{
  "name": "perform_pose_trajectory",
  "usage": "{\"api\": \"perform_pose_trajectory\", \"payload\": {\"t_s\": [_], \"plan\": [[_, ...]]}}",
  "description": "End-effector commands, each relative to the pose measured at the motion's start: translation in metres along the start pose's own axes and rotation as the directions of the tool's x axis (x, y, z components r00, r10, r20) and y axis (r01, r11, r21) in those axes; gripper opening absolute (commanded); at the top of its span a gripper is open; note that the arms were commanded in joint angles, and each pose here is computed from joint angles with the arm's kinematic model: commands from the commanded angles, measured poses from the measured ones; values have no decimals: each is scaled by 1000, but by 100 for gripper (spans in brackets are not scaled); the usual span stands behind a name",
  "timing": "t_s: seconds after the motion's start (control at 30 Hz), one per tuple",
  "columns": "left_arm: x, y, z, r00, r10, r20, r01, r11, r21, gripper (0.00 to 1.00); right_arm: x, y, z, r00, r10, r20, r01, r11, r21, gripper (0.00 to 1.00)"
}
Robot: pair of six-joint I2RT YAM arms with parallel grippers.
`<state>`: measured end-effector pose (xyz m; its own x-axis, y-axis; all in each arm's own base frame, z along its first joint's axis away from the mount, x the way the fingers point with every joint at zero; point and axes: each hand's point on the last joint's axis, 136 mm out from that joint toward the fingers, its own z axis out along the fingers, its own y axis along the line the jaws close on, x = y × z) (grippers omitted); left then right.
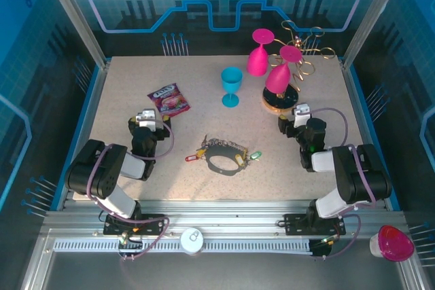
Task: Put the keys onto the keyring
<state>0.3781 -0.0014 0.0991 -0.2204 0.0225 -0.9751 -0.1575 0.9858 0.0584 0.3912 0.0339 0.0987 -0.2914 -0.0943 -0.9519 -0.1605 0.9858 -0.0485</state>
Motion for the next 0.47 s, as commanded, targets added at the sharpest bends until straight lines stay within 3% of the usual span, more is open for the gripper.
{"api": "perform_pose_trajectory", "payload": {"t_s": [0.0,0.1,0.2,0.3,0.33,0.37,0.43], "plan": [[-9,1,3,999,-25,20,25,1000,3,99,-1,-12,1,999,50,-2,-49,998,48,71],[-6,2,11,999,-31,-26,31,1000,1,99,-1,-13,2,999,51,-9,-51,997,51,73],[0,4,22,988,-97,-121,108,990,90,99,-1,-14,3,999,52,-12,-52,997,54,76],[-1,0,22,989,-91,-121,104,988,113,99,-1,-14,3,999,50,-15,-49,997,61,81],[-1,1,22,989,-91,-120,105,988,111,99,-1,-14,3,999,47,-15,-46,997,61,83],[-1,1,22,989,-91,-119,105,988,112,99,-1,-14,3,999,48,-15,-47,997,60,96],[-1,-1,21,990,-87,-115,101,987,121,99,-1,-14,3,999,48,-15,-47,997,60,100]]}}
